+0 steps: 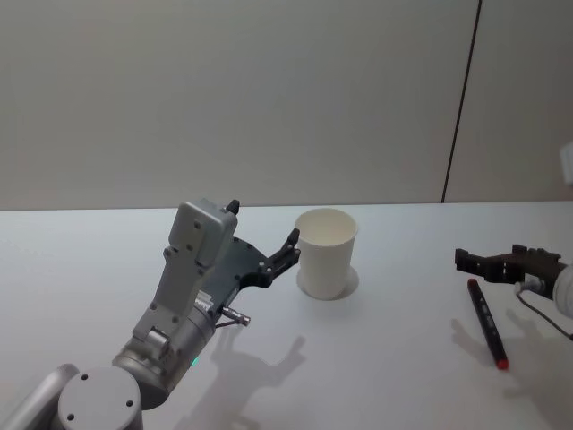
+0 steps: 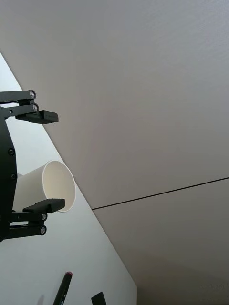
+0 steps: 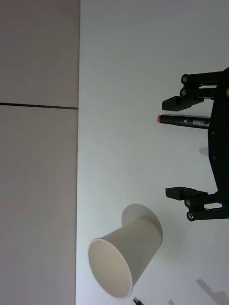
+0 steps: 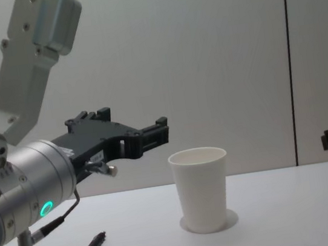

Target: Place the pen into the pen holder.

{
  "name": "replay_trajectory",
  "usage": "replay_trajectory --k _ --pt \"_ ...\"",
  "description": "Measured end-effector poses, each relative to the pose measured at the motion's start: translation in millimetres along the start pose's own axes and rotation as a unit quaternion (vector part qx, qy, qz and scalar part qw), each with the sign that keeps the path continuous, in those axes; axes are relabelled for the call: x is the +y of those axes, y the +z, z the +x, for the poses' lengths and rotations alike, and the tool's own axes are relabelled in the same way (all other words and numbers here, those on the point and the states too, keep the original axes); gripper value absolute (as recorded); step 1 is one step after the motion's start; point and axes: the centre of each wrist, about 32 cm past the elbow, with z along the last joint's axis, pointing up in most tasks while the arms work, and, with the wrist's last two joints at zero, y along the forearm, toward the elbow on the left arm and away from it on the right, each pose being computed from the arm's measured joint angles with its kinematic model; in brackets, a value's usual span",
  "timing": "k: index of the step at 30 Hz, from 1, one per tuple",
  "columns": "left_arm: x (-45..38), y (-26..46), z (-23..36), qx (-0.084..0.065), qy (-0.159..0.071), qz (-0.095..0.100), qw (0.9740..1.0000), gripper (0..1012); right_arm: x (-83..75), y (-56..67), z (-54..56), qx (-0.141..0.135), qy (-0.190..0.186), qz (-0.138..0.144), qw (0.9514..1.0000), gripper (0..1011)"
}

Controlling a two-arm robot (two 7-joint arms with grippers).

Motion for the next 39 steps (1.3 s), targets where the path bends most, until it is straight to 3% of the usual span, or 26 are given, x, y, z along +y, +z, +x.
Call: replay_trajectory --k 18,39 --pt "0.0 0.0 0.0 0.0 0.0 0.0 1.0 1003 28.9 10.4 6.7 0.049 -0.034 -0.061 0.9963 1002" --pt "0.0 0.0 0.0 0.0 0.0 0.0 1.0 1003 42.4 12.4 10.7 0.067 -0.047 -0.084 0.993 1002"
